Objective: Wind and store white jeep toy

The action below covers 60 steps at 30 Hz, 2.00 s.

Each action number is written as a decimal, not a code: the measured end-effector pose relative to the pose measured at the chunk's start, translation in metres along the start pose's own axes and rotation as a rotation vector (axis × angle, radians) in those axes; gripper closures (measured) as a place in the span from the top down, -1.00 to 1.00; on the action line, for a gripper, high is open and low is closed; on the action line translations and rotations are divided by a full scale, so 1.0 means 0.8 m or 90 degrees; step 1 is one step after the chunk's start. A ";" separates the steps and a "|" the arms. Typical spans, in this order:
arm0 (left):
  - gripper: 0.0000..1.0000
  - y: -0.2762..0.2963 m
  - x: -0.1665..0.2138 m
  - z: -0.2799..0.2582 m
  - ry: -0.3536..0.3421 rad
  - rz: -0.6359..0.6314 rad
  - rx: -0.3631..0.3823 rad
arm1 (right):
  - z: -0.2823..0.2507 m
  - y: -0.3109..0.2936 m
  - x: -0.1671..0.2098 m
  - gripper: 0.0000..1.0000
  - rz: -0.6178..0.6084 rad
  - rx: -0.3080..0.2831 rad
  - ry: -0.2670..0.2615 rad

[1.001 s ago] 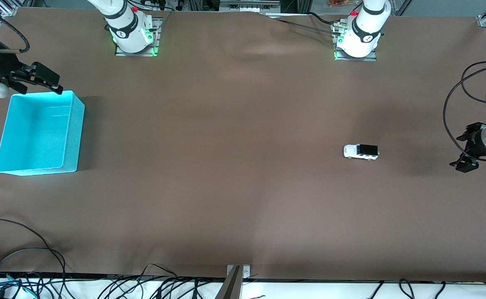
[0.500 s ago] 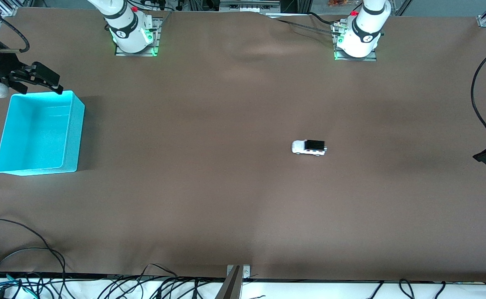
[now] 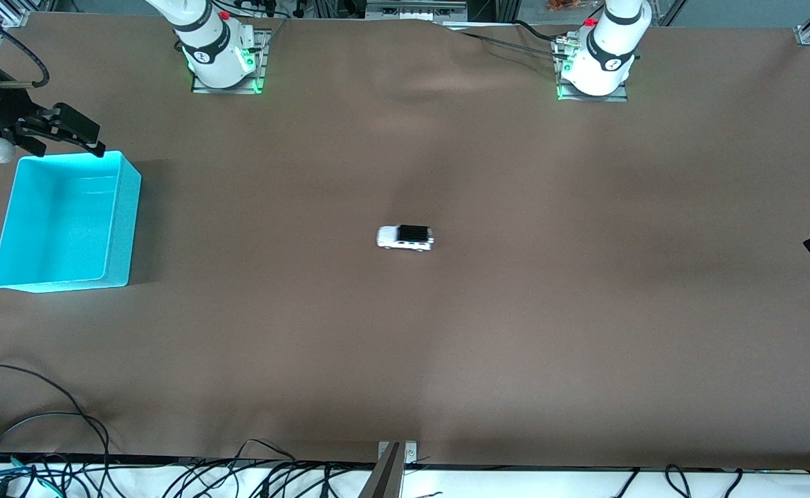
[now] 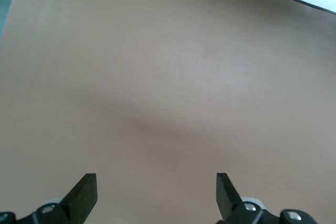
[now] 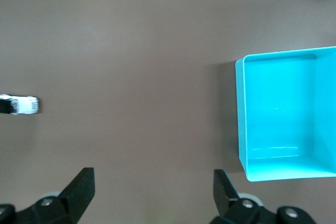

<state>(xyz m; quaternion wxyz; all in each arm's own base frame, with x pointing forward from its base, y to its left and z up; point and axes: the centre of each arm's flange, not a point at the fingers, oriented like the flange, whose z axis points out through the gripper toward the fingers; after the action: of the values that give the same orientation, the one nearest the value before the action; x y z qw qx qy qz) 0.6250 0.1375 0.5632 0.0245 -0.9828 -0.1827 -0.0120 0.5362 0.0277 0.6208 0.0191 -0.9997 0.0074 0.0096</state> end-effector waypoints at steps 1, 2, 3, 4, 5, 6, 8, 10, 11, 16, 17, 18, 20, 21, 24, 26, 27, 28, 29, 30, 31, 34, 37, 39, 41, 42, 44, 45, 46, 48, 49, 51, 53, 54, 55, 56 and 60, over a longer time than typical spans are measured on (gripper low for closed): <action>1.00 0.003 0.000 -0.001 -0.001 0.004 -0.007 | 0.000 0.000 0.000 1.00 0.000 0.000 0.000; 1.00 0.007 -0.001 -0.002 -0.002 0.007 -0.015 | 0.000 0.000 0.000 1.00 0.000 0.000 0.000; 1.00 0.009 -0.002 -0.003 -0.002 0.009 -0.021 | 0.000 0.000 0.000 1.00 0.000 0.000 0.000; 1.00 0.012 -0.002 -0.004 -0.003 0.010 -0.028 | 0.000 0.000 0.000 1.00 0.000 0.000 0.000; 1.00 0.013 -0.003 -0.005 -0.003 0.012 -0.034 | 0.000 0.000 0.000 1.00 0.000 0.000 0.000; 1.00 0.015 -0.004 -0.007 -0.003 0.016 -0.039 | 0.000 0.000 0.000 1.00 0.000 0.000 0.000; 1.00 0.016 -0.006 -0.010 -0.005 0.024 -0.044 | 0.000 0.000 0.000 1.00 0.000 0.000 0.000; 1.00 0.019 -0.010 -0.012 -0.010 0.030 -0.046 | 0.000 0.000 0.000 1.00 0.000 0.000 0.000; 1.00 0.021 -0.012 -0.014 -0.013 0.034 -0.046 | 0.000 0.000 0.000 1.00 0.000 0.000 0.000; 1.00 0.028 -0.019 -0.018 -0.023 0.045 -0.047 | 0.000 0.000 0.000 1.00 0.000 0.000 0.000; 1.00 0.028 -0.020 -0.018 -0.026 0.045 -0.047 | 0.000 0.000 0.000 1.00 0.000 0.000 0.000; 1.00 0.029 -0.020 -0.018 -0.028 0.046 -0.047 | 0.000 0.000 0.000 1.00 0.000 0.000 0.000; 1.00 0.029 -0.022 -0.017 -0.034 0.047 -0.046 | 0.000 0.000 0.000 1.00 0.000 0.000 0.000; 1.00 0.029 -0.022 -0.016 -0.037 0.048 -0.045 | 0.000 0.000 0.000 1.00 0.000 0.000 0.000; 1.00 0.029 -0.024 -0.015 -0.042 0.049 -0.045 | 0.000 0.000 0.000 1.00 0.000 0.000 0.000; 1.00 0.029 -0.024 -0.015 -0.044 0.049 -0.044 | 0.000 0.000 0.000 1.00 0.000 0.000 0.000; 1.00 0.029 -0.024 -0.015 -0.044 0.049 -0.044 | 0.000 0.000 0.000 1.00 0.000 0.000 0.000; 1.00 0.029 -0.024 -0.015 -0.045 0.049 -0.044 | 0.000 0.000 0.000 1.00 0.000 0.000 0.000; 1.00 0.029 -0.024 -0.015 -0.045 0.050 -0.044 | 0.000 0.000 0.000 1.00 0.000 0.000 0.000; 1.00 0.030 -0.024 -0.015 -0.045 0.050 -0.044 | 0.000 0.000 0.000 1.00 0.000 0.000 0.000; 1.00 0.030 -0.024 -0.015 -0.045 0.050 -0.044 | 0.000 0.000 0.000 1.00 0.000 0.000 0.000; 1.00 0.030 -0.024 -0.015 -0.045 0.050 -0.044 | 0.000 -0.001 0.000 1.00 -0.001 0.000 0.000; 1.00 0.030 -0.024 -0.015 -0.045 0.050 -0.044 | 0.000 -0.001 0.000 1.00 -0.001 0.000 -0.001; 1.00 0.030 -0.024 -0.015 -0.045 0.050 -0.044 | 0.000 -0.001 0.000 1.00 -0.001 0.000 -0.001; 1.00 0.030 -0.024 -0.015 -0.045 0.050 -0.044 | 0.000 -0.003 0.000 1.00 -0.002 0.000 -0.001; 1.00 0.030 -0.024 -0.015 -0.045 0.050 -0.044 | 0.000 -0.004 0.000 1.00 -0.004 0.000 -0.001; 1.00 0.030 -0.025 -0.015 -0.045 0.051 -0.044 | 0.000 -0.007 -0.001 1.00 -0.006 0.000 0.000; 1.00 0.030 -0.025 -0.015 -0.045 0.051 -0.044 | -0.001 -0.008 -0.001 1.00 -0.007 0.000 0.000; 1.00 0.030 -0.025 -0.015 -0.045 0.051 -0.044 | -0.001 -0.009 -0.001 1.00 -0.008 0.000 0.001; 1.00 0.030 -0.025 -0.015 -0.046 0.051 -0.044 | -0.003 -0.010 -0.001 1.00 -0.009 0.000 0.002; 1.00 0.030 -0.025 -0.015 -0.046 0.051 -0.044 | -0.003 -0.010 -0.001 1.00 -0.009 0.000 0.003; 1.00 0.030 -0.025 -0.015 -0.046 0.051 -0.044 | -0.004 -0.010 -0.001 1.00 -0.009 0.000 0.004; 1.00 0.030 -0.025 -0.015 -0.046 0.051 -0.044 | -0.004 -0.010 -0.001 1.00 -0.009 0.000 0.004; 1.00 0.030 -0.025 -0.015 -0.046 0.051 -0.044 | -0.004 -0.010 -0.001 1.00 -0.009 0.000 0.004; 1.00 0.030 -0.025 -0.015 -0.046 0.051 -0.044 | -0.004 -0.010 -0.001 1.00 -0.009 0.000 0.004; 1.00 0.030 -0.025 -0.014 -0.046 0.051 -0.044 | -0.004 -0.010 -0.001 1.00 -0.009 0.000 0.004; 1.00 0.030 -0.025 -0.014 -0.047 0.051 -0.044 | -0.004 -0.010 -0.001 1.00 -0.009 0.000 0.004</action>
<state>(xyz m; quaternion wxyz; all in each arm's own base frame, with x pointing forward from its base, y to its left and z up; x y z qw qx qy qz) 0.6150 0.1073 0.5727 -0.0160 -0.9893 -0.1437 0.0188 0.5358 0.0356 0.6245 0.0193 -0.9998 0.0002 0.0065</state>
